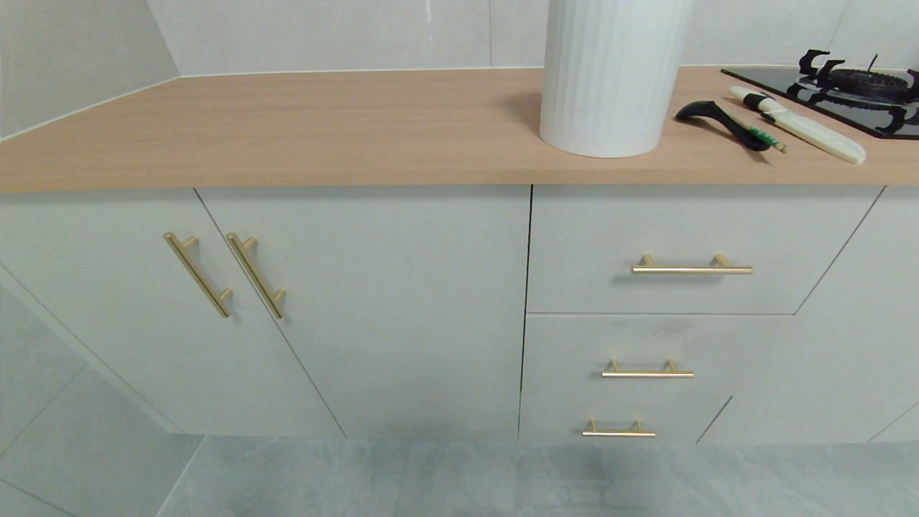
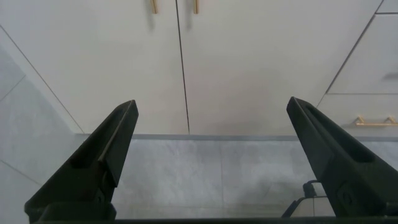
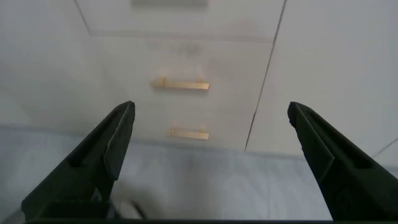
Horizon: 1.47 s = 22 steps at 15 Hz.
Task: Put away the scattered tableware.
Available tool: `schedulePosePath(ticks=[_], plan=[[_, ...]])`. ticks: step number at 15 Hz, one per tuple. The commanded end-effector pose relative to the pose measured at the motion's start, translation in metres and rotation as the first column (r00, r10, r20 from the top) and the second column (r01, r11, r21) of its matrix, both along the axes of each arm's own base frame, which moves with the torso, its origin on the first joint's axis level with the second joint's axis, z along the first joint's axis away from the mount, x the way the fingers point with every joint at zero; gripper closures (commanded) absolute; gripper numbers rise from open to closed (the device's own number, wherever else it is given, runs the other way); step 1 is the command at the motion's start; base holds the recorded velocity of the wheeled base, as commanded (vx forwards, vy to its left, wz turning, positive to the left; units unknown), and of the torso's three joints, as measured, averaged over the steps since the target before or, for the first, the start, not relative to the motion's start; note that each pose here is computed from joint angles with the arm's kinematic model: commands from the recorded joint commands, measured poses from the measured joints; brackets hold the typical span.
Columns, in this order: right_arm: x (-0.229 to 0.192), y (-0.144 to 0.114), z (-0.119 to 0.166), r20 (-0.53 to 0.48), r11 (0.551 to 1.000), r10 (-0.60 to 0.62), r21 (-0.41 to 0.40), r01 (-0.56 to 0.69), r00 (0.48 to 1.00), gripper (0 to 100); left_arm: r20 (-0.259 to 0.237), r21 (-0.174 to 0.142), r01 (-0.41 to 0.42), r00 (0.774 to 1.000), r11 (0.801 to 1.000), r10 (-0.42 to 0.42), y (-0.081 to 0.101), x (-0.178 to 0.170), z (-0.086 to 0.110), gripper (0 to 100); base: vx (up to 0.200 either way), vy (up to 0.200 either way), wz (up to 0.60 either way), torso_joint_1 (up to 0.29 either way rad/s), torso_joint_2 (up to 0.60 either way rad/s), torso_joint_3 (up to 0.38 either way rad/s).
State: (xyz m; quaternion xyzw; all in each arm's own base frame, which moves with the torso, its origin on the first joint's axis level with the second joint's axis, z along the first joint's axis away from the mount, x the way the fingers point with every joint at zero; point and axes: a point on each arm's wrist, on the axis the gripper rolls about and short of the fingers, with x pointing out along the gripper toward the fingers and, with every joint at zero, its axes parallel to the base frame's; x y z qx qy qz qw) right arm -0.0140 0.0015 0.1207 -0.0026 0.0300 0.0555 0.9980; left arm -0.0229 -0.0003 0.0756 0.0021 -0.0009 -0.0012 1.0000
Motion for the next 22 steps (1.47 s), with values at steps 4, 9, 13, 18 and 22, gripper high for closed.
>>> schedulePosePath(ticks=[4,9,13,18,22], plan=[[0.125,0.019,0.024,-0.586,0.987,0.112,-0.028,-0.159,0.803,0,-0.002,0.000,-0.001,1.000,1.000,0.001,0.000,0.000,0.000,0,0.000,0.000,0.00,0.000,0.00,0.000],[0.224,0.044,0.015,-0.715,0.979,0.102,-0.052,-0.198,0.691,0,-0.002,0.000,0.001,1.000,1.000,-0.001,0.000,0.000,0.000,0,0.000,0.000,0.00,0.000,0.00,0.000],[0.275,0.050,-0.027,-0.710,0.983,0.084,-0.056,-0.175,0.699,0,-0.002,0.000,-0.001,1.000,1.000,0.001,0.000,0.000,0.000,0,0.000,0.000,0.00,0.000,0.00,0.000],[0.294,0.052,-0.050,-0.624,0.990,0.089,-0.032,-0.139,0.776,0,-0.002,0.000,-0.001,1.000,1.000,0.001,0.000,0.000,0.000,0,0.000,0.000,0.00,0.000,0.00,0.000],[0.305,0.060,-0.063,-0.584,0.997,0.027,-0.046,-0.066,0.812,0,-0.002,0.000,-0.001,1.000,1.000,0.001,0.000,0.000,0.000,0,0.000,0.000,0.00,0.000,0.00,0.000]])
